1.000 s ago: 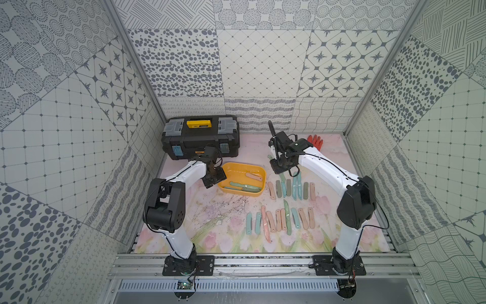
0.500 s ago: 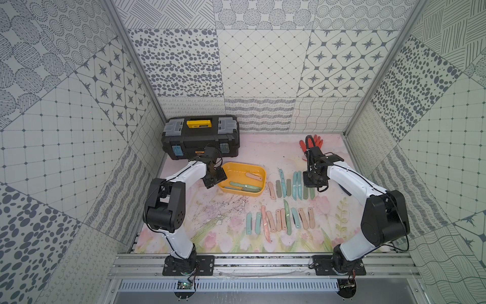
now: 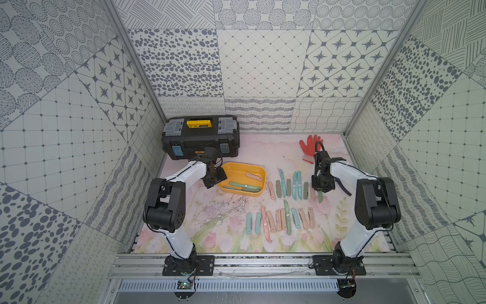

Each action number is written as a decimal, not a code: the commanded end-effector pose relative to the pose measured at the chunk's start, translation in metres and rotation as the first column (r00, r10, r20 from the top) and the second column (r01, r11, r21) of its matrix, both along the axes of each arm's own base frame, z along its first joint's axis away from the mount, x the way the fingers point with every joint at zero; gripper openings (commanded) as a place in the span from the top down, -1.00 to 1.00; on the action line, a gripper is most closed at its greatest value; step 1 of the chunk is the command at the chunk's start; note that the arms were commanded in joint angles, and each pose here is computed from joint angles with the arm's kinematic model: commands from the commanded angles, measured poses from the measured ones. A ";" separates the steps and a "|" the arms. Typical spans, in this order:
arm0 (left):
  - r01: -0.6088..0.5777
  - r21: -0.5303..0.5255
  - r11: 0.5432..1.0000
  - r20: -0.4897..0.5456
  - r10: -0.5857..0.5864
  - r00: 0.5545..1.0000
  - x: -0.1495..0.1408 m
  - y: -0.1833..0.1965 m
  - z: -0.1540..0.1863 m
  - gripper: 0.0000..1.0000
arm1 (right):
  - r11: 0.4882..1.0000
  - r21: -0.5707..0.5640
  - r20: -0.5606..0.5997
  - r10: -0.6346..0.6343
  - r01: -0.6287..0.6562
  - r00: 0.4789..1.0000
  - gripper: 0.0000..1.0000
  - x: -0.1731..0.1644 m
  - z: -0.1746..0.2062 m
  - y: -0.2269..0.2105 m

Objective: Take the fruit knife out of the storage box
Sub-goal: Place the fruit knife at the center of the board.

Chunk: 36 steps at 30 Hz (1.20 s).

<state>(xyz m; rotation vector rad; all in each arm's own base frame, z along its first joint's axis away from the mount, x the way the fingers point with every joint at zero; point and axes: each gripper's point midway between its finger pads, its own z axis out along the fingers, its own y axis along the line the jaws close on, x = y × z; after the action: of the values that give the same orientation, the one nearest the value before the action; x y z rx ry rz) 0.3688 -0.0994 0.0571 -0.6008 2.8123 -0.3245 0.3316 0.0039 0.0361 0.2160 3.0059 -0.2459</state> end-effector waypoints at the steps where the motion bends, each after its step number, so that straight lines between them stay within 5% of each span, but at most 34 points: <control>1: -0.004 -0.016 1.000 -0.003 0.004 1.000 0.001 -0.002 -0.003 -0.35 | 1.000 -0.022 0.000 0.013 -0.013 1.000 0.74 0.009 -0.008 -0.005; 15: -0.004 -0.021 1.000 -0.009 0.003 1.000 0.001 -0.002 -0.004 -0.35 | 1.000 -0.006 -0.019 0.012 -0.013 1.000 0.69 0.009 -0.022 -0.005; 24: -0.004 -0.024 1.000 -0.008 0.004 1.000 0.001 -0.003 -0.004 -0.35 | 1.000 -0.004 -0.005 0.008 -0.008 1.000 0.34 0.008 -0.011 -0.005; 32: -0.003 -0.022 1.000 -0.006 0.002 1.000 0.000 -0.003 -0.003 -0.35 | 1.000 0.020 0.058 0.014 -0.015 0.998 0.12 0.009 0.038 0.000; 36: -0.002 -0.017 1.000 0.002 0.002 1.000 0.001 -0.001 0.000 -0.35 | 0.999 0.001 0.213 0.049 -0.051 0.976 0.07 0.021 0.100 0.012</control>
<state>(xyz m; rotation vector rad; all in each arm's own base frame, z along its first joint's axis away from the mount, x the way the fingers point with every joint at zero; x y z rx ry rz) 0.3709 -0.1036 0.0557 -0.5952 2.8126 -0.3566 0.3406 0.0045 0.0779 0.1756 2.9416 -0.2310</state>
